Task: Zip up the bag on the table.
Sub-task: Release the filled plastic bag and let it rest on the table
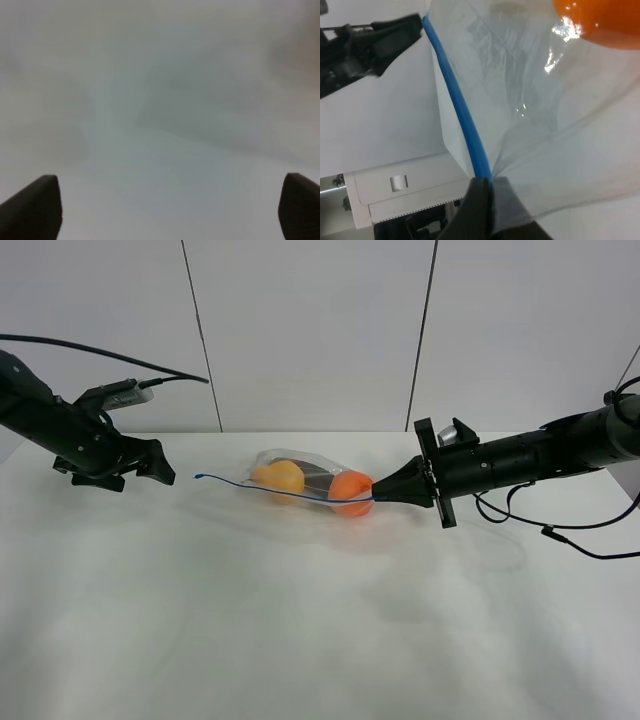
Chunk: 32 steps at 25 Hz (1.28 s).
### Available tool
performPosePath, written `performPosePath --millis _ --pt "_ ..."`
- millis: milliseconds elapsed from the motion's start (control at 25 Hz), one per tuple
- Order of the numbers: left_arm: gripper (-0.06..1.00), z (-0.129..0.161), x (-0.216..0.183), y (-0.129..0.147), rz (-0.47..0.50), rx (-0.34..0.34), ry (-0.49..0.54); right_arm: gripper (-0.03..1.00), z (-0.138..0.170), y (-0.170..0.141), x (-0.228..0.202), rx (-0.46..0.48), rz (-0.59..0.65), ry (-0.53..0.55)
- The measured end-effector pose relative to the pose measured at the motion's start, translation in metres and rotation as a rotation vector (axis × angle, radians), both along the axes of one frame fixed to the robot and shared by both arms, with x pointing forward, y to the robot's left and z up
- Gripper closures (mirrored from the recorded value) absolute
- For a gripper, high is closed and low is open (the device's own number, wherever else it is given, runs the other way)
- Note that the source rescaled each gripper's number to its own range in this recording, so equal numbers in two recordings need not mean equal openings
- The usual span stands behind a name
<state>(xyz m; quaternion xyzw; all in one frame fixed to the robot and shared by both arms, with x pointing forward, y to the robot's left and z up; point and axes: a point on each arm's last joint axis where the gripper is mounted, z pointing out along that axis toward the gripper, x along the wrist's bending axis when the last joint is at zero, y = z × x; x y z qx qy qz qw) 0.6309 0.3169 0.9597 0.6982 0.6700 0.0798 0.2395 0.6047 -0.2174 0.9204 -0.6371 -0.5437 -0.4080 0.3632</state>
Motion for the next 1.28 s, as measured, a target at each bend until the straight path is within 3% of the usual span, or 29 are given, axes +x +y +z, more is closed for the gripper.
performPosePath --millis 80,160,280,560,720,960,1280 --pt "-0.05 0.004 -0.001 0.001 0.017 -0.005 0.05 0.97 0.0 0.0 0.0 0.001 0.001 0.0" --pt "-0.05 0.014 -0.005 0.007 0.079 0.036 0.183 0.97 0.0 0.0 0.0 0.001 0.001 0.0" --pt "-0.05 0.019 -0.012 0.01 0.105 0.058 0.298 0.97 0.0 0.0 0.0 0.001 0.001 0.0" --pt "-0.05 0.018 -0.029 0.004 0.064 0.084 0.493 0.97 0.0 0.0 0.0 0.001 0.001 0.0" --pt "-0.05 0.024 -0.032 -0.006 0.047 0.127 0.5 0.97 0.0 0.0 0.0 0.001 0.001 0.0" --pt "-0.05 0.057 -0.053 -0.008 0.047 0.163 0.425 0.97 0.0 0.0 0.0 0.004 0.004 0.001" --pt "-0.05 0.078 -0.162 -0.01 0.052 0.187 0.398 0.97 0.001 0.001 -0.001 0.017 0.014 0.004"
